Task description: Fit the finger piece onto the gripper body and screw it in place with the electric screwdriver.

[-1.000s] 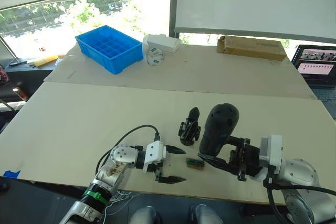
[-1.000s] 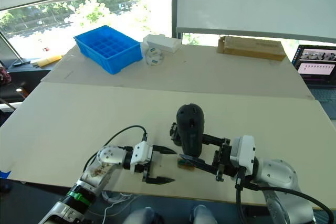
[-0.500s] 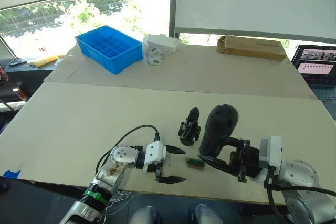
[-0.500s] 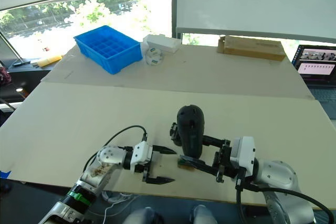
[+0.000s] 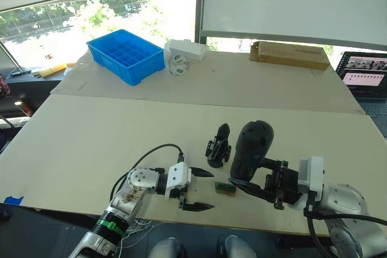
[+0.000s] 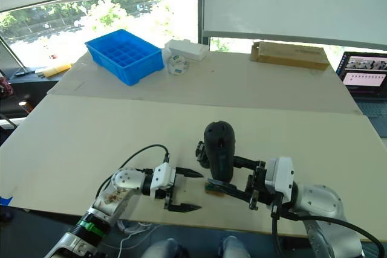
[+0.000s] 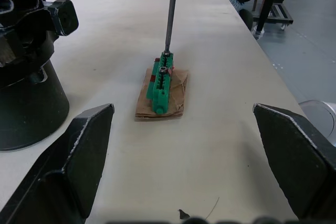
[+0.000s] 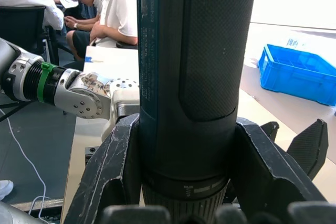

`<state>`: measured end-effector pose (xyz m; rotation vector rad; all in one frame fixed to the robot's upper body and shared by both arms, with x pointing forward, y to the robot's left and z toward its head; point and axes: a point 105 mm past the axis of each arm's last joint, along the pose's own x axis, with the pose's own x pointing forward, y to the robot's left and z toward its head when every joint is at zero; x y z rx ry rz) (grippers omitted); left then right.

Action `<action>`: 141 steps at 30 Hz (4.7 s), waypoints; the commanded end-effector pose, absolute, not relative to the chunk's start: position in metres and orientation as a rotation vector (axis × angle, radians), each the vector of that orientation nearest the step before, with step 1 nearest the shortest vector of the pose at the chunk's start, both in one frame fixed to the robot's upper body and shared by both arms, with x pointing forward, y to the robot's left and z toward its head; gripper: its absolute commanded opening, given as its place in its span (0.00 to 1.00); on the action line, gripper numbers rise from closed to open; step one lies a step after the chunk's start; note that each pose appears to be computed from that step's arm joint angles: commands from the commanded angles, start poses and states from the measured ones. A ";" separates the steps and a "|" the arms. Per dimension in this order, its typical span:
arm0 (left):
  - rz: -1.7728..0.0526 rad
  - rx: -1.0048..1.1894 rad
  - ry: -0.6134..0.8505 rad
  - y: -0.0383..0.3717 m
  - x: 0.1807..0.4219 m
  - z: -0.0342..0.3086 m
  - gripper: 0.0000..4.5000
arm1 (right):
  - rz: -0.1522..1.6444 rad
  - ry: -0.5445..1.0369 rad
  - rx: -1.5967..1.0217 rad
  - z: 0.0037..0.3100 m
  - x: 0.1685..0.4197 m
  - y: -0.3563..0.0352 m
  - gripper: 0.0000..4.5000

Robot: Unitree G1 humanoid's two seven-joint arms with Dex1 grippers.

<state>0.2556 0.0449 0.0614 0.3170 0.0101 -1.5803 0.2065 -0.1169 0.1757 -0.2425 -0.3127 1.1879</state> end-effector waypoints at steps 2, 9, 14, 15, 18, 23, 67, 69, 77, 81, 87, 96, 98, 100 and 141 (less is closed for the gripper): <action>-1.585 0.305 0.063 0.046 0.250 0.051 1.00 | 1.194 -0.356 -0.266 0.184 0.203 -0.115 0.43; -1.585 0.307 0.063 0.047 0.250 0.051 1.00 | 1.195 -0.360 -0.259 0.184 0.204 -0.112 0.43; -1.583 0.309 0.063 0.048 0.250 0.051 1.00 | 1.193 -0.357 -0.255 0.182 0.204 -0.111 0.43; -1.582 0.310 0.063 0.049 0.250 0.051 1.00 | 1.193 -0.355 -0.255 0.182 0.204 -0.112 0.43; -1.578 0.311 0.065 0.049 0.251 0.051 1.00 | 1.189 -0.350 -0.257 0.181 0.205 -0.113 0.43; -1.574 0.312 0.063 0.050 0.253 0.051 1.00 | 1.187 -0.358 -0.262 0.183 0.204 -0.112 0.43; -1.535 0.047 -0.270 0.094 0.270 0.176 1.00 | 1.015 -0.580 -0.230 0.298 0.207 -0.136 0.43; -1.523 0.027 -0.280 0.092 0.272 0.183 1.00 | 1.000 -0.597 -0.219 0.305 0.211 -0.139 0.43; -1.443 0.009 -0.291 0.097 0.283 0.187 1.00 | 1.008 -0.626 -0.160 0.319 0.223 -0.137 0.43; -1.412 0.008 -0.279 0.097 0.286 0.182 1.00 | 1.035 -0.616 -0.126 0.324 0.231 -0.132 0.43; -1.363 -0.005 -0.255 0.096 0.290 0.174 1.00 | 1.089 -0.632 -0.084 0.331 0.237 -0.122 0.43; -1.302 -0.001 -0.209 0.097 0.293 0.161 1.00 | 1.139 -0.632 -0.044 0.328 0.238 -0.110 0.43; -1.295 0.003 -0.204 0.097 0.294 0.159 1.00 | 1.148 -0.628 -0.037 0.327 0.238 -0.107 0.43; -1.294 0.034 -0.183 0.097 0.294 0.151 1.00 | 1.160 -0.622 -0.028 0.324 0.239 -0.104 0.43; -1.320 0.056 -0.109 0.091 0.288 0.122 1.00 | 1.278 -0.476 -0.033 0.277 0.266 -0.073 0.43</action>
